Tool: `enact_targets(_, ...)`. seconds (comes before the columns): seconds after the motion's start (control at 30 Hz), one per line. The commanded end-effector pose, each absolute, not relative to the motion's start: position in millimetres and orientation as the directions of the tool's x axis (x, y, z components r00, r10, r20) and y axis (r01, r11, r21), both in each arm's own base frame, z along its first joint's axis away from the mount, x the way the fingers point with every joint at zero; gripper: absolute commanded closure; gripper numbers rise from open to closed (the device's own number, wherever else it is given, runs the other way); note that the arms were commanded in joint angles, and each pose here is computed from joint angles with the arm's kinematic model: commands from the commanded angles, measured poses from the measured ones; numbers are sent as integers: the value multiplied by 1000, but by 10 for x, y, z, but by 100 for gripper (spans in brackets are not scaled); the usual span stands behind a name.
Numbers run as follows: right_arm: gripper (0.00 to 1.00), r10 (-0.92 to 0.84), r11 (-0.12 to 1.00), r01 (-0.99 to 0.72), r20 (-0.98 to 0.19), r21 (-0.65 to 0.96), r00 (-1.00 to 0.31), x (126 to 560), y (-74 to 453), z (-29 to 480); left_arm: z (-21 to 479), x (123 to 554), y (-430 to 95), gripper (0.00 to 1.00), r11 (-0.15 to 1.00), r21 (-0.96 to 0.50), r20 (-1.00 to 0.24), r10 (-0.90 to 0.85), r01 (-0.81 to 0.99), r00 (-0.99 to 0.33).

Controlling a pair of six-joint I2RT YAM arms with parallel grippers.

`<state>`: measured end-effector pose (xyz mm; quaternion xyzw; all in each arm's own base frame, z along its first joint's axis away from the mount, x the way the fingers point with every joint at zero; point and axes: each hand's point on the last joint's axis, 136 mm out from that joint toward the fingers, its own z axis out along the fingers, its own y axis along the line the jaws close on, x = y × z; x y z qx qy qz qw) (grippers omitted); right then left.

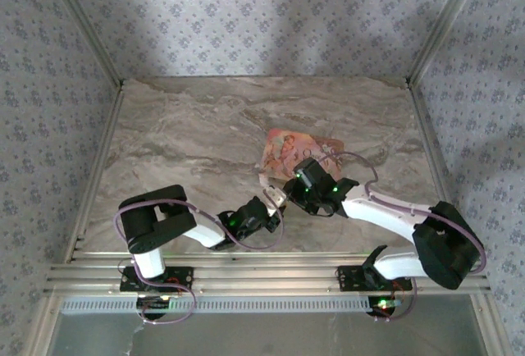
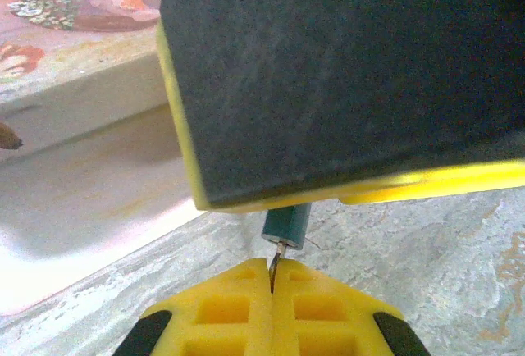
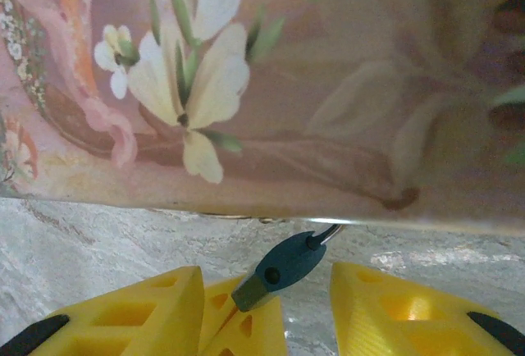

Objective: Unlock a padlock with a key

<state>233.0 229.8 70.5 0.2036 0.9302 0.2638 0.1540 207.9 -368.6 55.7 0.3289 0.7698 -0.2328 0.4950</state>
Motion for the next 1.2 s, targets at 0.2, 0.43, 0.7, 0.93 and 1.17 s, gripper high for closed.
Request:
enact_targets(0.2, 55, 500, 754, 336, -162, 565, -850, 2411, 2316, 684, 809, 1926, -3956, 100, 613, -43, -959, 197, 789, -205)
enact_targets(0.43, 74, 503, 750, 343, -152, 565, -851, 2401, 2307, 681, 841, 1885, -4004, 100, 621, -16, -966, 191, 783, -171)
enact_targets(0.7, 100, 493, 761, 326, -175, 560, -852, 2380, 2267, 742, 825, 1913, -3989, 100, 640, 2, -964, 205, 769, -169)
enact_targets(0.93, 100, 391, 797, 209, -221, 567, -893, 2370, 2301, 814, 860, 1896, -3963, 82, 640, -15, -961, 203, 768, -188)
enact_targets(1.17, 100, 122, 840, -13, -212, 543, -970, 2343, 2316, 833, 885, 1871, -3794, 73, 660, -56, -960, 172, 750, -223)
